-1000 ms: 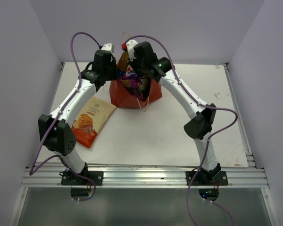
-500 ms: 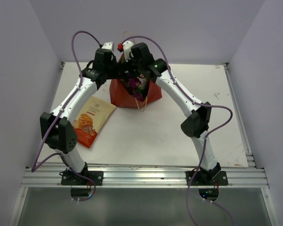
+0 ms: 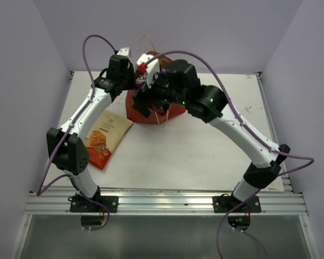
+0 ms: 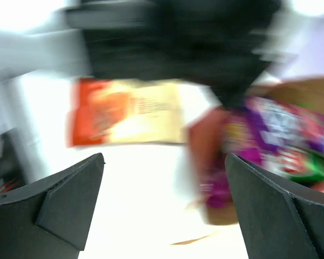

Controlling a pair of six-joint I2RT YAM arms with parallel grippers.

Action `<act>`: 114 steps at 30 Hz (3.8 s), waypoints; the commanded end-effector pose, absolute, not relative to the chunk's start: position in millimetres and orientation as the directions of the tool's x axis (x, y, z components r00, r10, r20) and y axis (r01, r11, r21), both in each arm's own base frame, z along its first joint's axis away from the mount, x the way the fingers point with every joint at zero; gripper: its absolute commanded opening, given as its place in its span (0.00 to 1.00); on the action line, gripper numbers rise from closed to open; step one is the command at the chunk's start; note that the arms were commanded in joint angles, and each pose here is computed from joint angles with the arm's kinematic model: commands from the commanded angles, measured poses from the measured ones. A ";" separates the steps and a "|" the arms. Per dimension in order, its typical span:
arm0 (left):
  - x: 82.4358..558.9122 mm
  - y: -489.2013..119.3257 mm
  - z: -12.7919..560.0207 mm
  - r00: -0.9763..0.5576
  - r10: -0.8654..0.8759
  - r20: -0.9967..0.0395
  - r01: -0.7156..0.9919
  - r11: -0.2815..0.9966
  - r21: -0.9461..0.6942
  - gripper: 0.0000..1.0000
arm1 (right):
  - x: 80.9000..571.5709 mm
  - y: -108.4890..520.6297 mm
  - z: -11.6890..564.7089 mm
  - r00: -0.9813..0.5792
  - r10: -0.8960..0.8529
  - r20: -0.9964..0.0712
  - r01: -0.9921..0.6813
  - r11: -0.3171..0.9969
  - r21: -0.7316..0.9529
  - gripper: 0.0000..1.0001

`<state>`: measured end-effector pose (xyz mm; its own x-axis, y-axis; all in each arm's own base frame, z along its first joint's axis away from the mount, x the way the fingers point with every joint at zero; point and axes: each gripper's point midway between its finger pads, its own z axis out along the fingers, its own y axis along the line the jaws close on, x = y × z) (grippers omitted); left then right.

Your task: Place the snacks into the paper bag

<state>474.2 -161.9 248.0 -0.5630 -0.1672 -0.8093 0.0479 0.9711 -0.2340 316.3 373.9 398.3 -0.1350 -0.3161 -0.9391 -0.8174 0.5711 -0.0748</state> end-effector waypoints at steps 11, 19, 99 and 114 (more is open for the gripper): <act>480.0 -159.0 303.1 -0.451 -0.148 -0.880 0.118 0.968 -0.223 0.00 | 193.6 460.6 238.9 -0.213 -0.521 -0.826 -0.963 0.255 0.087 0.99; 466.5 -157.7 308.5 -0.463 -0.142 -0.875 0.133 0.965 -0.226 0.00 | 200.7 503.6 190.6 -0.273 -0.454 -0.848 -0.946 0.287 0.151 0.98; 453.9 -154.0 314.8 -0.463 -0.149 -0.874 0.131 0.963 -0.234 0.00 | 167.4 515.5 0.8 -0.242 -0.758 -0.606 -0.966 0.129 0.224 0.99; 453.4 -153.1 320.6 -0.449 -0.151 -0.881 0.133 0.963 -0.233 0.00 | 147.8 435.0 -66.6 -0.258 -0.911 -0.323 -0.960 0.205 0.189 0.90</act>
